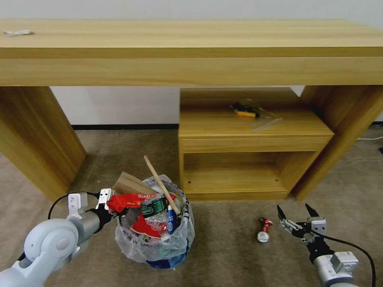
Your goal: Pick up the trash bin and place the garbage on the floor into it.
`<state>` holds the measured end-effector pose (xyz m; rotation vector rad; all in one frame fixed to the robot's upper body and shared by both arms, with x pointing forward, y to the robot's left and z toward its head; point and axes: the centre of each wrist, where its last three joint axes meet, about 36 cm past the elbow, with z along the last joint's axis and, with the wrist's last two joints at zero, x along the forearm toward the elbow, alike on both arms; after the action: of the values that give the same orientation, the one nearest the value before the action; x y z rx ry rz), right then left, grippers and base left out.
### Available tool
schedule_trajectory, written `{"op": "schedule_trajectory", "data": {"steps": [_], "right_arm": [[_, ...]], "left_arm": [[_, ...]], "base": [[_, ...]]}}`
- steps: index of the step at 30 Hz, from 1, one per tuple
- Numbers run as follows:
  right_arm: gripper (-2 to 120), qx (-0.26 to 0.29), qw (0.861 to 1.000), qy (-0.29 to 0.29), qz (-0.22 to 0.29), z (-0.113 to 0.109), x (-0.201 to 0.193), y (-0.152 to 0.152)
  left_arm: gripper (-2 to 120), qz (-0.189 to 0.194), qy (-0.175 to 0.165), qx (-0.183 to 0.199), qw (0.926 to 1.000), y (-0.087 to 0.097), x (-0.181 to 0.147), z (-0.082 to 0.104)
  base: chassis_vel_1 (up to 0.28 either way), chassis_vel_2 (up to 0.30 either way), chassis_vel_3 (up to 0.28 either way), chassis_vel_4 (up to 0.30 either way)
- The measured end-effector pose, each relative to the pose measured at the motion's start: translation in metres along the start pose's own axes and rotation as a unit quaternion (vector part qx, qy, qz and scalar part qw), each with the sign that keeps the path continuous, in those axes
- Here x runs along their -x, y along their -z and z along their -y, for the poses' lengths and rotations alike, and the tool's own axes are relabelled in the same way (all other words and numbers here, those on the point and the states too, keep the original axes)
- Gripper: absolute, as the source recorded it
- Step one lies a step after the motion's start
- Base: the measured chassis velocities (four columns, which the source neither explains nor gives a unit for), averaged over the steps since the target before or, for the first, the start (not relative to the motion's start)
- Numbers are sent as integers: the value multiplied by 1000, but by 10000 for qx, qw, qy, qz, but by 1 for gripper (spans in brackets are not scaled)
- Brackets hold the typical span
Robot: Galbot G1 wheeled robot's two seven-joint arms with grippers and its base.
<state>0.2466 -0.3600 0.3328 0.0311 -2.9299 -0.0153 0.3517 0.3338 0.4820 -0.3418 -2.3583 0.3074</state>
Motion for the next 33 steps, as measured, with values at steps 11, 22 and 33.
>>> {"op": "schedule_trajectory", "data": {"steps": [11, 22, 33], "right_arm": [[100, 937, 9861, 197, -1358, 2, 44, -48], [100, 1082, 9638, -126, -2435, -37, 83, -72], [85, 1184, 9537, -136, -2760, -51, 99, -89]], "left_arm": [[0, -60, 20, -17, 10000, -6, -1, 1], [0, -59, -8, 30, 10000, -4, -2, 2], [0, -30, -46, 66, 10000, 1, -4, 0]], "base": [[-29, -38, 24, 41], [0, 0, 0, 0], [0, 0, 0, 0]]}}
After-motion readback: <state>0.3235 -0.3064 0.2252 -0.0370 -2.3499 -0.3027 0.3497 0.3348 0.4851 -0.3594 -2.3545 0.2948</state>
